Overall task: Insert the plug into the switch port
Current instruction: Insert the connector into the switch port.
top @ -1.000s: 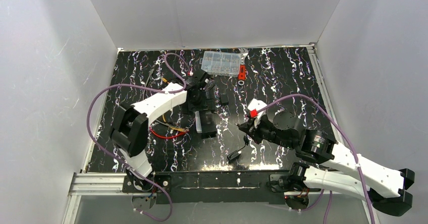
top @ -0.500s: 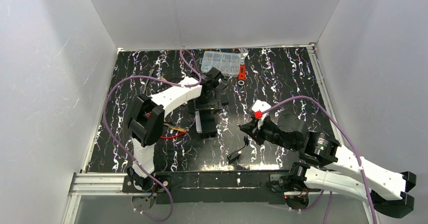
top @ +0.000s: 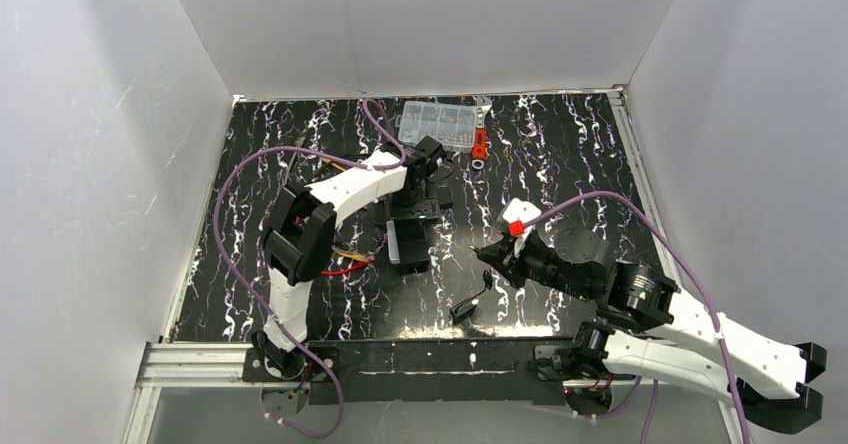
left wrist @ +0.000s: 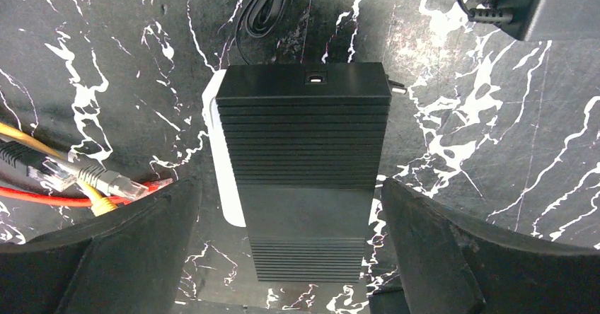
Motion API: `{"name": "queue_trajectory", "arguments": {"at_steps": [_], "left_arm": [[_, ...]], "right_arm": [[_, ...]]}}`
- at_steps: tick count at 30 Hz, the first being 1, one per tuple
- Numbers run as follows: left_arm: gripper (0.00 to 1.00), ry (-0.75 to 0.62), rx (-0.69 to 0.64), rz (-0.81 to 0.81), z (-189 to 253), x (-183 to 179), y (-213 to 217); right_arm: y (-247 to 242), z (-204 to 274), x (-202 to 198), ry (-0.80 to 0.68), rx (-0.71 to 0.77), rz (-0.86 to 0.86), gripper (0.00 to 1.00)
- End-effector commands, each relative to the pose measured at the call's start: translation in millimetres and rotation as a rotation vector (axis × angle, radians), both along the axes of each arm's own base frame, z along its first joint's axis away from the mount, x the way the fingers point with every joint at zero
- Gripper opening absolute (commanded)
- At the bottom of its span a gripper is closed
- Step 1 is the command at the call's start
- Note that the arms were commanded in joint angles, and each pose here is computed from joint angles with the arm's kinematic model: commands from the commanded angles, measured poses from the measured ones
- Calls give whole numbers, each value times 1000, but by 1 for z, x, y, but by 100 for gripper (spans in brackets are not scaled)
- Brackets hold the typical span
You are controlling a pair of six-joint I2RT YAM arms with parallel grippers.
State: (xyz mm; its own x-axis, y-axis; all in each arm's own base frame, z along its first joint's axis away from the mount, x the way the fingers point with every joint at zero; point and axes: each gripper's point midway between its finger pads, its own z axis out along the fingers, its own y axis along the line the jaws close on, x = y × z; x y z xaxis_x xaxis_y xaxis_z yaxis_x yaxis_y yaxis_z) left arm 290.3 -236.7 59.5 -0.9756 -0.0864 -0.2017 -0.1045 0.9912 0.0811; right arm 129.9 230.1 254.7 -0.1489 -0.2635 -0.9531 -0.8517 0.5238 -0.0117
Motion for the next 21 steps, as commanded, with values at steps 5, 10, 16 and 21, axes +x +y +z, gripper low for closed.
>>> {"name": "queue_trajectory", "arguments": {"at_steps": [5, 10, 16, 21], "left_arm": [[98, 10, 12, -8, 2, -1, -2], [89, 14, -7, -20, 0, -1, -6], [74, 28, -28, -36, -2, -3, -10], [55, 31, -40, -64, -3, -4, -11]], "right_arm": [[2, 10, -1, -24, 42, 10, 1], [2, 9, -1, -21, 45, 8, 1], [2, 8, -1, -18, 45, 8, 1], [2, 9, -1, -17, 48, 9, 1]]}}
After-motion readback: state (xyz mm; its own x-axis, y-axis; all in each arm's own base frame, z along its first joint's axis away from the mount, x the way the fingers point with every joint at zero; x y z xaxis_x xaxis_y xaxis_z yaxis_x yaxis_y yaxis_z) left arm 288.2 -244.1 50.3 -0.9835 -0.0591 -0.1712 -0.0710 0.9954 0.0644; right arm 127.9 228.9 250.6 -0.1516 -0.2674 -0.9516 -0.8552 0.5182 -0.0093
